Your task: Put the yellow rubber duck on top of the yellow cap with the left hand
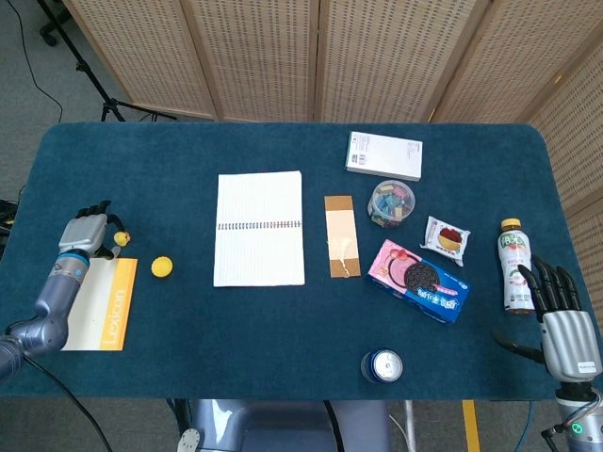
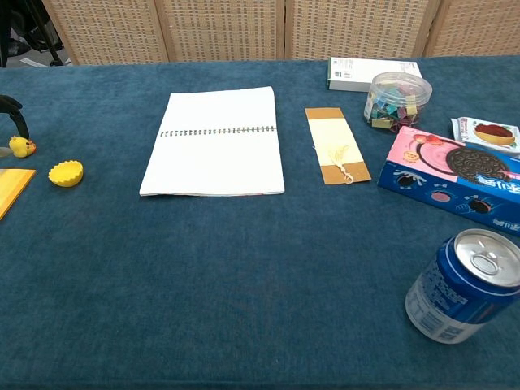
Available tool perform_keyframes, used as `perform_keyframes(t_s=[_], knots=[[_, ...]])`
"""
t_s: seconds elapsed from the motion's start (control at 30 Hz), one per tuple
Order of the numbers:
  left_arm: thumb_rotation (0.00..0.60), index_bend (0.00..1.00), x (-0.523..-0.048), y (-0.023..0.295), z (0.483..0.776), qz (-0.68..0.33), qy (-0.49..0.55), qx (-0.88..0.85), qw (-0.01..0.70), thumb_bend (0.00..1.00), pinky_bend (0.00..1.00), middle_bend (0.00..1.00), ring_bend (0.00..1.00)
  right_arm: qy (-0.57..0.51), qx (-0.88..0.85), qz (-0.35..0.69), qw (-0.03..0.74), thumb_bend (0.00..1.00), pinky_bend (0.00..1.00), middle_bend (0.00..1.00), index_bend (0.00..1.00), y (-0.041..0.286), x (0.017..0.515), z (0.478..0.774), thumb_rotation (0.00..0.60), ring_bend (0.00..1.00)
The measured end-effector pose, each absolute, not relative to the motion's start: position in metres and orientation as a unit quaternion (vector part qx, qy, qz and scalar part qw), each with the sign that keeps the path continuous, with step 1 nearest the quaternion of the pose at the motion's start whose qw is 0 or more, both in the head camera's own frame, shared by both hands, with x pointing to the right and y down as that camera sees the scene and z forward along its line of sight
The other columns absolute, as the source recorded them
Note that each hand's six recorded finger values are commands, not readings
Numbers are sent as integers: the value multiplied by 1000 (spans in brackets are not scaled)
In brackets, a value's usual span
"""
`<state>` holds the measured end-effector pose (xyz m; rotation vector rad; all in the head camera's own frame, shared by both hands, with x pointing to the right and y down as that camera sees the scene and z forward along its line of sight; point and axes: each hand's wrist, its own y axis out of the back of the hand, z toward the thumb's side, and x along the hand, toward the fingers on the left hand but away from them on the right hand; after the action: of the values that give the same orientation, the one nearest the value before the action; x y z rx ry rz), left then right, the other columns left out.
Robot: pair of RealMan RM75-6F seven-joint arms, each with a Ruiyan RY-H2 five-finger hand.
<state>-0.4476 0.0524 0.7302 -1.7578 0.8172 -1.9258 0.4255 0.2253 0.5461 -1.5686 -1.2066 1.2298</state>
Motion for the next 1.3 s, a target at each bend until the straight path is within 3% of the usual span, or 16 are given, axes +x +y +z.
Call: perform_keyframes(t_s=[0.93,1.3], knots=[[600,465,-447,55,736,-697,291,-621,209,379,0,0,0,-477,-619,482,395,0,0,0,40,226,426,545,600,0],[600,471,-445,48,724,-686,306,-624,216,379,0,0,0,-477,-619,484,394,0,0,0,40,226,426,545,600,0]])
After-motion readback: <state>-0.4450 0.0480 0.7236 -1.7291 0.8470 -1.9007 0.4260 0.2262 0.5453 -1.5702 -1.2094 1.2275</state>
